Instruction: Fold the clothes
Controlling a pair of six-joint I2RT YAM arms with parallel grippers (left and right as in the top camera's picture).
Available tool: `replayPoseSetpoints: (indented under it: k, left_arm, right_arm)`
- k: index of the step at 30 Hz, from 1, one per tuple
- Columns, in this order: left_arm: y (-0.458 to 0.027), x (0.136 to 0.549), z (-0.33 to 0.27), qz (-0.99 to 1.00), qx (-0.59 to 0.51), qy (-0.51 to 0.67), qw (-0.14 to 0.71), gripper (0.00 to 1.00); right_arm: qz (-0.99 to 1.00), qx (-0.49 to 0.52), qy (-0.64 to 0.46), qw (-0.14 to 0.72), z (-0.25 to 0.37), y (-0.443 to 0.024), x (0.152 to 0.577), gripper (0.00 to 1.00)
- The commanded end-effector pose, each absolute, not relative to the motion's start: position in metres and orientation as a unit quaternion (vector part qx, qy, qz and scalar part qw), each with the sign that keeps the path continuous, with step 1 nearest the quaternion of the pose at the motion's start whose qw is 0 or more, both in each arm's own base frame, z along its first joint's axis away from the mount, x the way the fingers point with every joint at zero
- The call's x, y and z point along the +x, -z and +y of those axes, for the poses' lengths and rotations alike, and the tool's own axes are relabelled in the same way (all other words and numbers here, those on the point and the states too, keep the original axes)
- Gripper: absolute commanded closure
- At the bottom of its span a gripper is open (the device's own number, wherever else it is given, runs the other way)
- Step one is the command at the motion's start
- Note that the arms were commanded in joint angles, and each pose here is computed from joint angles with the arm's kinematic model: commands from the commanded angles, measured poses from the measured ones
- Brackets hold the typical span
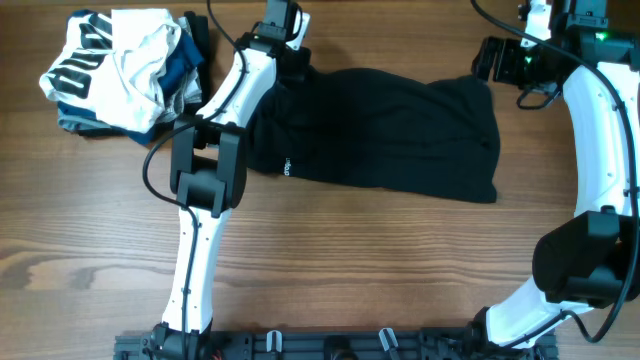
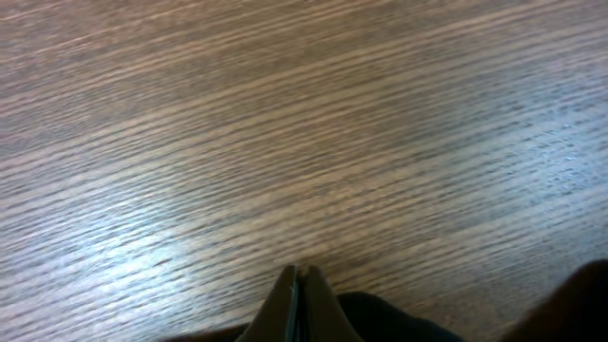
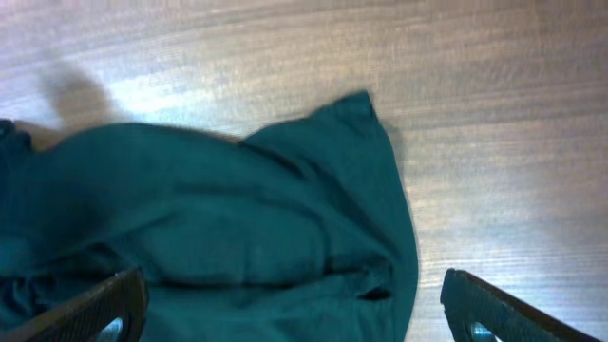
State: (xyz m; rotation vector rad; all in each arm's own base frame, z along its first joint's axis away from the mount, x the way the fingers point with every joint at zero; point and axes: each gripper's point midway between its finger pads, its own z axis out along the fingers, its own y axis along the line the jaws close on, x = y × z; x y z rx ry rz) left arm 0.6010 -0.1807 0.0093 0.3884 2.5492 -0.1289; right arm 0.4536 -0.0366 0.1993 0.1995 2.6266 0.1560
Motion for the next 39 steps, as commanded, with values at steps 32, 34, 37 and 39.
replayPoseSetpoints:
  k: [32,34,37,39]
  left_arm:
    - [0.017,0.572,-0.195,0.971,0.106,0.098,0.189,0.28]
    - [0.030,0.569,-0.186,0.976,0.101,0.075,0.178,0.25]
    - [0.041,0.569,-0.180,0.978,0.098,0.056,0.174,0.27]
    - [0.042,0.571,-0.181,0.978,0.098,0.057,0.178,0.75]
  right_arm:
    - [0.977,0.073,-0.071,0.187,-0.032,-0.132,0.472,0.01]
    - [0.977,0.073,-0.071,0.187,-0.032,-0.132,0.472,0.01]
    - [0.977,0.072,-0.071,0.189,-0.032,-0.133,0.473,0.01]
    - [0.977,0.072,-0.071,0.190,-0.032,-0.133,0.473,0.00]
